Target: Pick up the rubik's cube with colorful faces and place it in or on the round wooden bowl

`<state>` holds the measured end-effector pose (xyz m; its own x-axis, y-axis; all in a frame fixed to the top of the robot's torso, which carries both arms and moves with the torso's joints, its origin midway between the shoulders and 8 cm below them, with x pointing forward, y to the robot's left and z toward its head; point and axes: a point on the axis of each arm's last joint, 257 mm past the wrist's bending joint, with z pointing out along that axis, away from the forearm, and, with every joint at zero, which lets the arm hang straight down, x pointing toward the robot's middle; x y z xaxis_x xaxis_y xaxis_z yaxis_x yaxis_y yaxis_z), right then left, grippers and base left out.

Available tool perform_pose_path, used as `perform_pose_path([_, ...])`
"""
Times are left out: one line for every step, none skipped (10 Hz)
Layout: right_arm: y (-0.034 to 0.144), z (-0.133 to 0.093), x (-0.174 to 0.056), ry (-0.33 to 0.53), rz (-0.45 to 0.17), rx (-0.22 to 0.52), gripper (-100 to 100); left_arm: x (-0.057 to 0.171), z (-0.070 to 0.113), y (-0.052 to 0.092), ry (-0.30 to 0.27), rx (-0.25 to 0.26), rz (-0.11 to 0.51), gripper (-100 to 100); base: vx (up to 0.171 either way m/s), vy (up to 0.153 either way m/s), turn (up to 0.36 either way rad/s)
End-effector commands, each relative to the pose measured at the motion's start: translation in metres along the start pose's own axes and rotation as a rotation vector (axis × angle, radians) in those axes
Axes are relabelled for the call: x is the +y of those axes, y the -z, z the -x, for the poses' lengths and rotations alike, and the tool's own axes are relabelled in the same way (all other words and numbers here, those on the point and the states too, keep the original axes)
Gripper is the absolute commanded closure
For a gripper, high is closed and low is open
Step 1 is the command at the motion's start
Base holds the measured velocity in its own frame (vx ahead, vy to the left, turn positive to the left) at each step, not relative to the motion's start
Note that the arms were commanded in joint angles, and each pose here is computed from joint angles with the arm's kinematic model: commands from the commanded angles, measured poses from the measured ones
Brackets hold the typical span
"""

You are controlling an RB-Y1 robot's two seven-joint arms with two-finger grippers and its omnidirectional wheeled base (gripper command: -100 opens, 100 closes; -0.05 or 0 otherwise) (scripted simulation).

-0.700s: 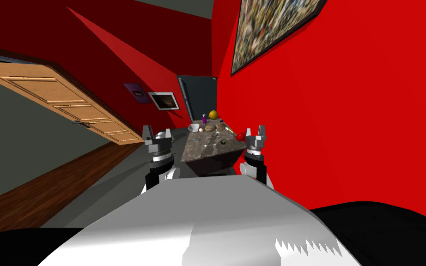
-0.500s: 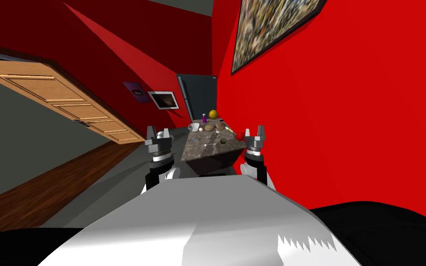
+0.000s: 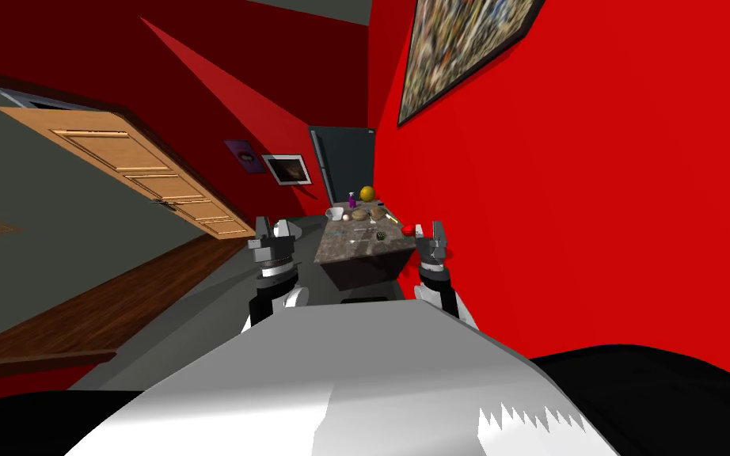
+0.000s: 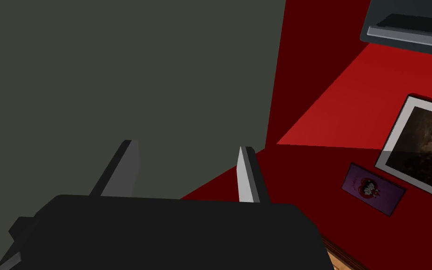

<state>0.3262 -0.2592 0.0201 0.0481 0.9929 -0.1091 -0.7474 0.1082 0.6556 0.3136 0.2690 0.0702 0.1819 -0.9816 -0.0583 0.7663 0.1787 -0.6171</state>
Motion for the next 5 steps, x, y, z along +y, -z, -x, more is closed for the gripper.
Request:
perform_pose_path([0.006, -0.003, 0.002, 0.007, 0.010, 0.020, -100, 0.000, 0.000, 0.000, 0.000, 0.000, 0.000, 0, -0.094, -0.029, 0.060])
perform_pose_path([0.014, -0.008, -0.002, 0.023, 0.006, 0.051, -100, 0.000, 0.000, 0.000, 0.000, 0.000, 0.000, 0, -0.091, -0.015, 0.126])
perform_pose_path([0.023, -0.011, -0.007, 0.043, -0.004, 0.083, -100, 0.000, 0.000, 0.000, 0.000, 0.000, 0.000, 0, -0.146, -0.020, 0.205])
perform_pose_path([0.035, -0.014, -0.013, 0.066, -0.021, 0.117, -100, 0.000, 0.000, 0.000, 0.000, 0.000, 0.000, 0, -0.154, -0.024, 0.235])
perform_pose_path([0.035, -0.014, -0.012, 0.066, -0.017, 0.117, -100, 0.000, 0.000, 0.000, 0.000, 0.000, 0.000, 0, -0.103, -0.017, 0.074])
